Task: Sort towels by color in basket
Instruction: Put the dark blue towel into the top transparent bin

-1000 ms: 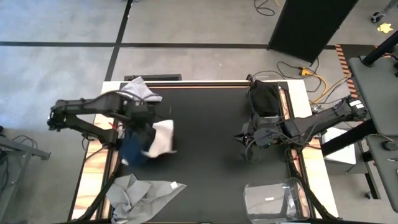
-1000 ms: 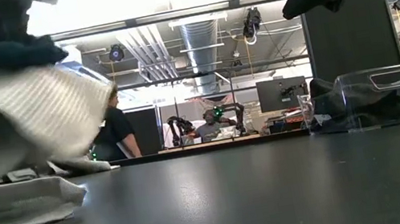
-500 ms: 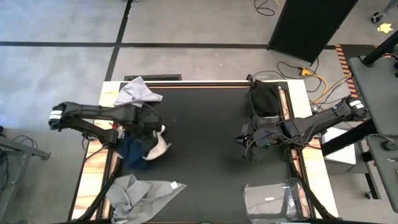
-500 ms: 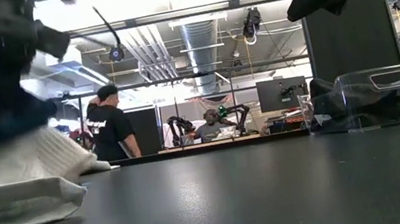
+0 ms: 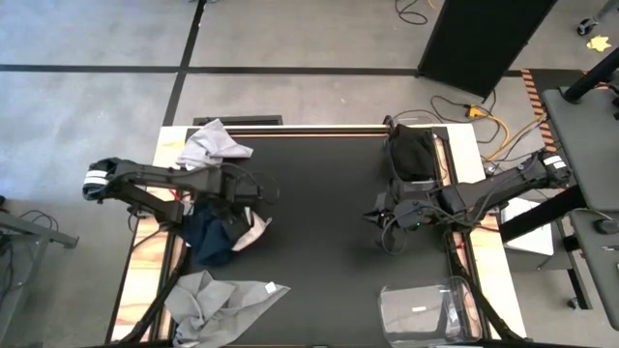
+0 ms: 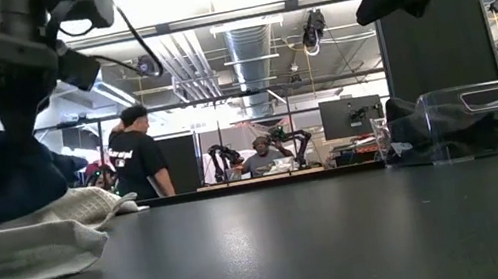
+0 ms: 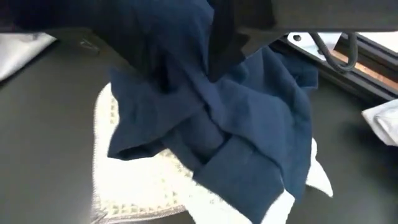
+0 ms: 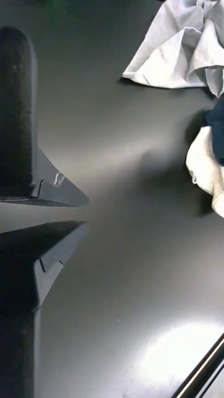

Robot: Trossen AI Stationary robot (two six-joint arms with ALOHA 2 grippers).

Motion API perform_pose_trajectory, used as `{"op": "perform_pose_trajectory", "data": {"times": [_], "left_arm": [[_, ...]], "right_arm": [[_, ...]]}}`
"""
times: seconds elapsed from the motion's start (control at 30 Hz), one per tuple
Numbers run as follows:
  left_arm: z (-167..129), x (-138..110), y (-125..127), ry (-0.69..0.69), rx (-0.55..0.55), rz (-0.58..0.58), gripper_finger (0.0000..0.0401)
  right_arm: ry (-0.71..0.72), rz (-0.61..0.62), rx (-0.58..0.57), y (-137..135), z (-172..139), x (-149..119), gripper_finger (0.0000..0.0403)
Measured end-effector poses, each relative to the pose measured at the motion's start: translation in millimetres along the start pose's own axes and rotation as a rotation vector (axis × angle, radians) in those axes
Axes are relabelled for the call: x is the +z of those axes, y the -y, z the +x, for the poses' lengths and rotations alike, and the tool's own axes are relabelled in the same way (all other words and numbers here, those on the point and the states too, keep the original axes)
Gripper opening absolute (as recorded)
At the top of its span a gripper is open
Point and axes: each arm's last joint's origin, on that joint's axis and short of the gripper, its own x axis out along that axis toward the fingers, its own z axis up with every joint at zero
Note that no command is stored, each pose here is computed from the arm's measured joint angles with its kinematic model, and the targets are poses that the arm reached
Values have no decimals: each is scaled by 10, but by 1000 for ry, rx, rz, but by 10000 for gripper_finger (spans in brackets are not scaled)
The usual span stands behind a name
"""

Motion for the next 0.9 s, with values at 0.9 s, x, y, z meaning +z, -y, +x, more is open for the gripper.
{"op": "perform_pose_trajectory", "data": {"times": [0.9], "left_arm": [[-1853, -170, -200, 584, -124, 159, 1]], "right_arm": [[4, 4, 2, -2, -1, 4, 38]]}}
